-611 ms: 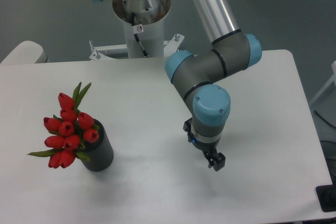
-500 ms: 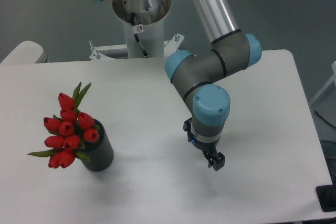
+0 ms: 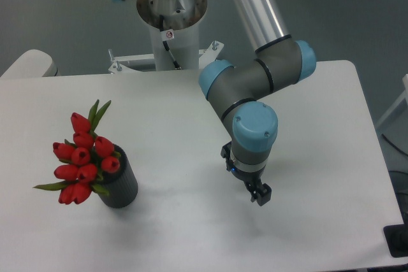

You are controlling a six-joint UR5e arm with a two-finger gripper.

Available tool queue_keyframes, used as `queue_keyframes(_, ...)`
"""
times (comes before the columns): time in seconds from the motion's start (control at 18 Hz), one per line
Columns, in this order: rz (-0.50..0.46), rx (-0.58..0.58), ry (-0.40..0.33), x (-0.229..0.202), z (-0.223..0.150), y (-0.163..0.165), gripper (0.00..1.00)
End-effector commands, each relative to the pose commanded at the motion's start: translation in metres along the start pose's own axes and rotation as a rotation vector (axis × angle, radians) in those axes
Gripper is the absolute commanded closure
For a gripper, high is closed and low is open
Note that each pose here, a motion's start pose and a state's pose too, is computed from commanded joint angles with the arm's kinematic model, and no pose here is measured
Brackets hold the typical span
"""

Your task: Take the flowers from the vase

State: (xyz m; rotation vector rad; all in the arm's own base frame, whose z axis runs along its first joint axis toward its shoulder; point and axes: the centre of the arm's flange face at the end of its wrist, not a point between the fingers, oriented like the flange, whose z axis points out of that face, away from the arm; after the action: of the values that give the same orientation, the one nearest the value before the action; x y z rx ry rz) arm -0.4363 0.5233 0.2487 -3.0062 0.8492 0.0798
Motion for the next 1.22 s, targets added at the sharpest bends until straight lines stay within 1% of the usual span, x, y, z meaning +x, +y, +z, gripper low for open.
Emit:
queue_keyframes(0.11, -0.003, 0.044, -0.016, 0.007, 0.0, -0.002, 0.0)
queue_keyframes(0.22, 0.002, 0.087, -0.011, 0.019, -0.003, -0.003, 0.0)
queue_keyframes(0.28, -0.01, 0.137, 0.006, 0.024, 0.0, -0.005, 0.0)
queue_keyframes(0.5, -0.045, 0.331, 0.012, 0.04, -0.03, 0.002, 0.0)
queue_keyframes(0.67, -0.056, 0.405, 0.014, 0.052, -0.042, 0.003, 0.0)
queue_keyframes(0.72, -0.057, 0.426, 0.016, 0.056, -0.045, 0.0, 0.0)
queue_keyframes(0.83, -0.06, 0.509, 0.015, 0.061, -0.058, -0.008, 0.0)
queue_keyframes(0.94, -0.095, 0.606, 0.018, 0.068, -0.08, -0.02, 0.0)
queue_keyframes(1.11, -0.146, 0.728, 0.071, 0.076, -0.086, -0.037, 0.0)
queue_keyframes(1.22, -0.142, 0.755, 0.088, 0.085, -0.091, -0.048, 0.0)
